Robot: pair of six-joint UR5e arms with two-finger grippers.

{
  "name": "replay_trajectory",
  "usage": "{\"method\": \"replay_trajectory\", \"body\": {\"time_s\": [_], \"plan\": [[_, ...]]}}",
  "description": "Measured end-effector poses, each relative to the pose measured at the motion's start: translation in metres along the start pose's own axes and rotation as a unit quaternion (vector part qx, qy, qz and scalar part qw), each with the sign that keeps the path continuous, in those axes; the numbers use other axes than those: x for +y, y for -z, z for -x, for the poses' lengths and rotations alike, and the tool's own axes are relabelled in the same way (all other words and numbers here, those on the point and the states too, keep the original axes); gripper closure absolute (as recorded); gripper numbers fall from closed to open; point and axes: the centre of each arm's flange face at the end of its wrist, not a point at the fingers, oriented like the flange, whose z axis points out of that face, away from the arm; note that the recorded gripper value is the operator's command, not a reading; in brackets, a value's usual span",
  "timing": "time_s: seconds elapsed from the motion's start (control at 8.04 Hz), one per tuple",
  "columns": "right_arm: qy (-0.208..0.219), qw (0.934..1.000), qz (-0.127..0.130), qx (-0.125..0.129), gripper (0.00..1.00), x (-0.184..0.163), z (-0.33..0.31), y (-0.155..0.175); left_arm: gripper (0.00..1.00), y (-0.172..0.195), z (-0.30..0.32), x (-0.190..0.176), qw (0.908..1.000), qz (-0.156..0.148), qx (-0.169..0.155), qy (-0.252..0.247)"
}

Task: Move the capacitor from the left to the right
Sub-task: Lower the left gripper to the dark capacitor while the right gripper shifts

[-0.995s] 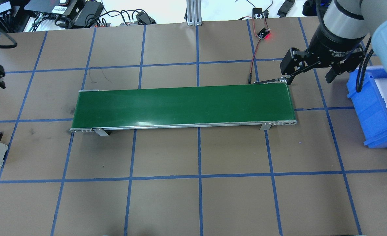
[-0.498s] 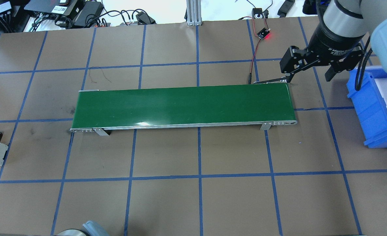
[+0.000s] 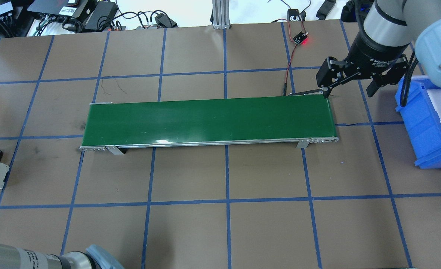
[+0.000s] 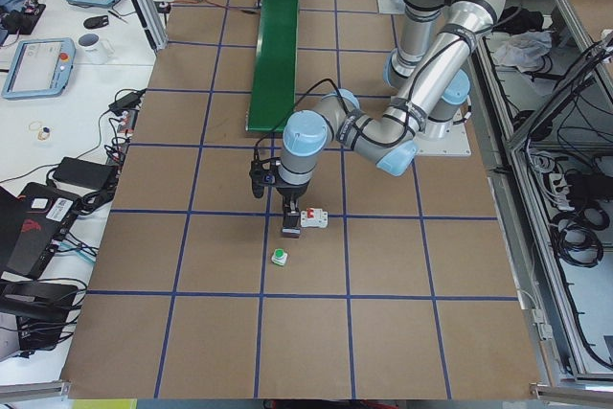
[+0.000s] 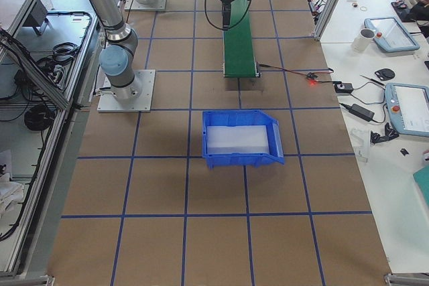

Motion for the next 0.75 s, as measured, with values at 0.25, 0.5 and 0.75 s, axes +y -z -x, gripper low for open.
{"method": "replay_trajectory", "body": {"time_s": [0.25,0.5,0.75], "plan": [[0.001,0.9998,0.017,-0.006,0.0,-0.009,0.002,-0.016,0.0,-0.035,0.005,0.009,0.9987,0.004,0.007,-0.05],[0.001,0.9983,0.029,-0.051,0.0,-0.021,0.011,-0.032,0.0,-0.06,-0.001,0.018,0.9978,0.016,0.025,-0.058],[0.009,0.9964,0.028,-0.08,0.0,-0.041,0.016,-0.053,0.0,-0.088,-0.002,0.022,0.9969,0.031,0.044,-0.058]]}}
